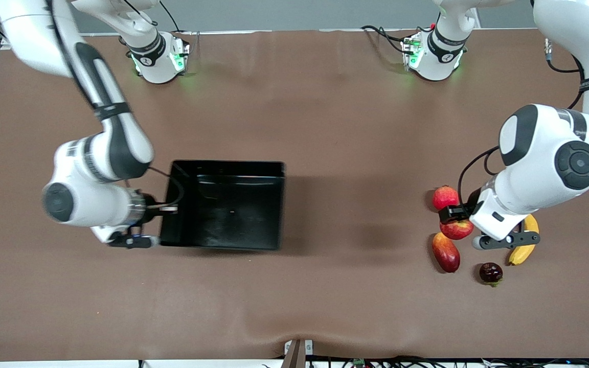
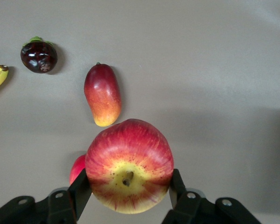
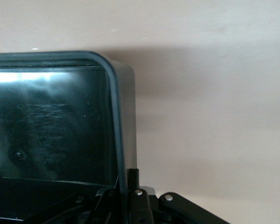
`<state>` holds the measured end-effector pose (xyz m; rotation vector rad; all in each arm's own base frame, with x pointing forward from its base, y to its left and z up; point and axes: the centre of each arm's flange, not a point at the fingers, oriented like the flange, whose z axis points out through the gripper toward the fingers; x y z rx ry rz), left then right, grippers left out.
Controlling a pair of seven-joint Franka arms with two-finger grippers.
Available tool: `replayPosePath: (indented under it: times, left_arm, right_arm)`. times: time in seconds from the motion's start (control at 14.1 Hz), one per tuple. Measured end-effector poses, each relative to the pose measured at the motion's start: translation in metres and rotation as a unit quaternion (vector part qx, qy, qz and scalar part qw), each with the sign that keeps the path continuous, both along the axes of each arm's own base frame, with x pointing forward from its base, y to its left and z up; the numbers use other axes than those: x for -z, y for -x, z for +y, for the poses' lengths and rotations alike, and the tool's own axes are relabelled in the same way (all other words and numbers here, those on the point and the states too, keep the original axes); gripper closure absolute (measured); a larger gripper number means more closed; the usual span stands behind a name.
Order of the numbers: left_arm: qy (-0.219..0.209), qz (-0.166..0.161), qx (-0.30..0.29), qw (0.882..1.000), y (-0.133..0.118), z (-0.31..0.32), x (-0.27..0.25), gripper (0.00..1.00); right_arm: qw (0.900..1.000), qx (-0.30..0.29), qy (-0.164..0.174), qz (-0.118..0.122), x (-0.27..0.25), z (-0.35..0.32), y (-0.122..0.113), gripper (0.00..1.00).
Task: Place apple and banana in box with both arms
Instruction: 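Carry the red apple with the left gripper over the black tray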
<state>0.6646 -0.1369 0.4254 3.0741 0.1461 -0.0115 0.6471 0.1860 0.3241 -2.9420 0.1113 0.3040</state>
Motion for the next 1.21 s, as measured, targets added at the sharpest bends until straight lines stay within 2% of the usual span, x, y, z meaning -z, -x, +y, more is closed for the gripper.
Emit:
replayPosePath:
  times: [0.21,0.28,0.5,0.78,1.07,1.21]
  left_arm:
    - [0.021,0.01,-0.034,0.999,0.001,-0.004,0.002,0.29]
    - [0.025,0.013,-0.042,0.999,0.001,-0.005,0.003,0.29]
    - [0.03,0.015,-0.06,0.998,0.002,-0.022,0.002,0.29]
    - [0.03,0.025,-0.109,0.993,0.014,-0.081,0.005,0.29]
    - [0.018,0.053,-0.158,0.986,0.042,-0.155,0.026,0.29]
    - [0.005,0.073,-0.182,0.981,0.063,-0.195,0.046,0.29]
  right_arm:
    - [0.999,0.032,0.009,-0.009,0.01,0.076,0.018,0.96]
    - [0.999,0.032,0.01,-0.012,0.015,0.098,0.025,0.92]
    - [0.999,0.039,0.016,-0.011,0.042,0.159,0.051,0.92]
    - [0.998,0.059,0.017,-0.018,0.061,0.224,0.084,0.93]
    - [0.997,0.074,0.011,-0.028,0.061,0.245,0.094,0.91]
    - [0.997,0.067,0.01,-0.033,0.061,0.254,0.101,0.77]
